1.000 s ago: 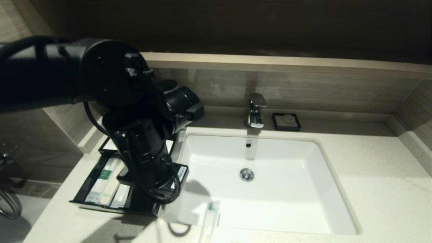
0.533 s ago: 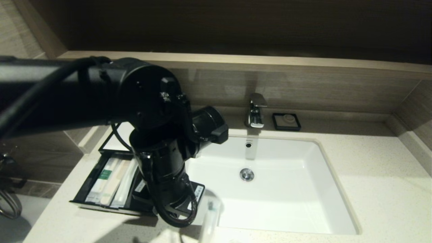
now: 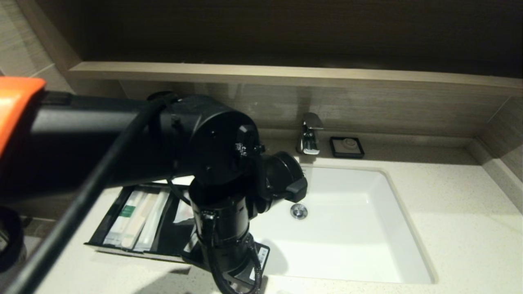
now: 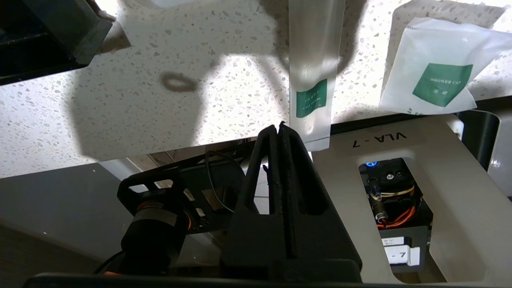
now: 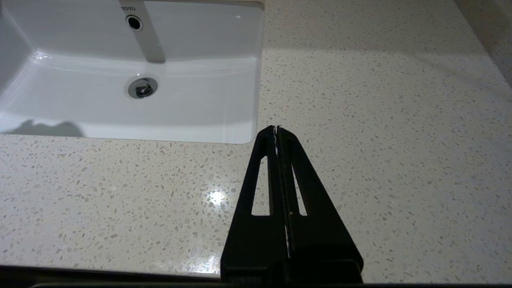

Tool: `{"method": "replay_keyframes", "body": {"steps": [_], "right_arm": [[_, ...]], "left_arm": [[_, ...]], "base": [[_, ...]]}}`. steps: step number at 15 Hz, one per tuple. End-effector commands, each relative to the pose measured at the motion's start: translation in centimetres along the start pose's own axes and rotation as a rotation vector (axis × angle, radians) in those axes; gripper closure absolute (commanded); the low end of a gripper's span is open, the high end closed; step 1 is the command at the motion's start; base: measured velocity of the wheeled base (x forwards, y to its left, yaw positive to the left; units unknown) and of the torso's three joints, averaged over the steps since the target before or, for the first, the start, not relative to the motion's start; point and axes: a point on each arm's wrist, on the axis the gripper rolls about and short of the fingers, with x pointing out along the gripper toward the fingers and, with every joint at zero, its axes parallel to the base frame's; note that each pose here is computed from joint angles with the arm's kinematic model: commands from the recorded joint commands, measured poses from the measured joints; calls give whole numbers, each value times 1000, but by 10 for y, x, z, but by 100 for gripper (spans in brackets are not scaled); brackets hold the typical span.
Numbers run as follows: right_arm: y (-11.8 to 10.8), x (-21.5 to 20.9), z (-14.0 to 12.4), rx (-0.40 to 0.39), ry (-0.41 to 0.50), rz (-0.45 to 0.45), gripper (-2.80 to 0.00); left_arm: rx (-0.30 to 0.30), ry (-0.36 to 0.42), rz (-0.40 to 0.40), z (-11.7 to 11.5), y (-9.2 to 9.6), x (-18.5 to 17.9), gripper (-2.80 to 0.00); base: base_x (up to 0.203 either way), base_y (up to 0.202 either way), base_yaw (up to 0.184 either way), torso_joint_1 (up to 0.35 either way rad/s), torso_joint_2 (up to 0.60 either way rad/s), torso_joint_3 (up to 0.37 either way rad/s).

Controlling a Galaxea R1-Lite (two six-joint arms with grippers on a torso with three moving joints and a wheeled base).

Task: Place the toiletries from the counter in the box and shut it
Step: Pick up the bathroom toiletry

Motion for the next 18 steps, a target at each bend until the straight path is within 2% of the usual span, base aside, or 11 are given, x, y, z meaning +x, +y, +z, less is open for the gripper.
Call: {"method": "replay_keyframes", "body": {"steps": [1, 10, 16, 17, 18], "right_arm": [[0, 0, 0, 1, -1, 0, 0], [0, 0, 0, 1, -1, 0, 0], [0, 0, 0, 0, -1, 0, 0], [0, 0, 0, 1, -1, 0, 0], [0, 0, 0, -1, -1, 0, 0]], "left_arm": [[3, 30, 27, 7, -6, 14, 0], [11, 37, 36, 24, -17, 31, 0], [-1, 34, 31, 27, -16, 31, 0], [-2, 34, 31, 27, -16, 31, -280], [-2, 35, 30, 27, -16, 31, -280]], "base": [[0, 0, 0, 0, 0, 0], [0, 0, 0, 0, 0, 0], [0, 0, 0, 0, 0, 0], [0, 0, 0, 0, 0, 0], [0, 0, 0, 0, 0, 0]]}}
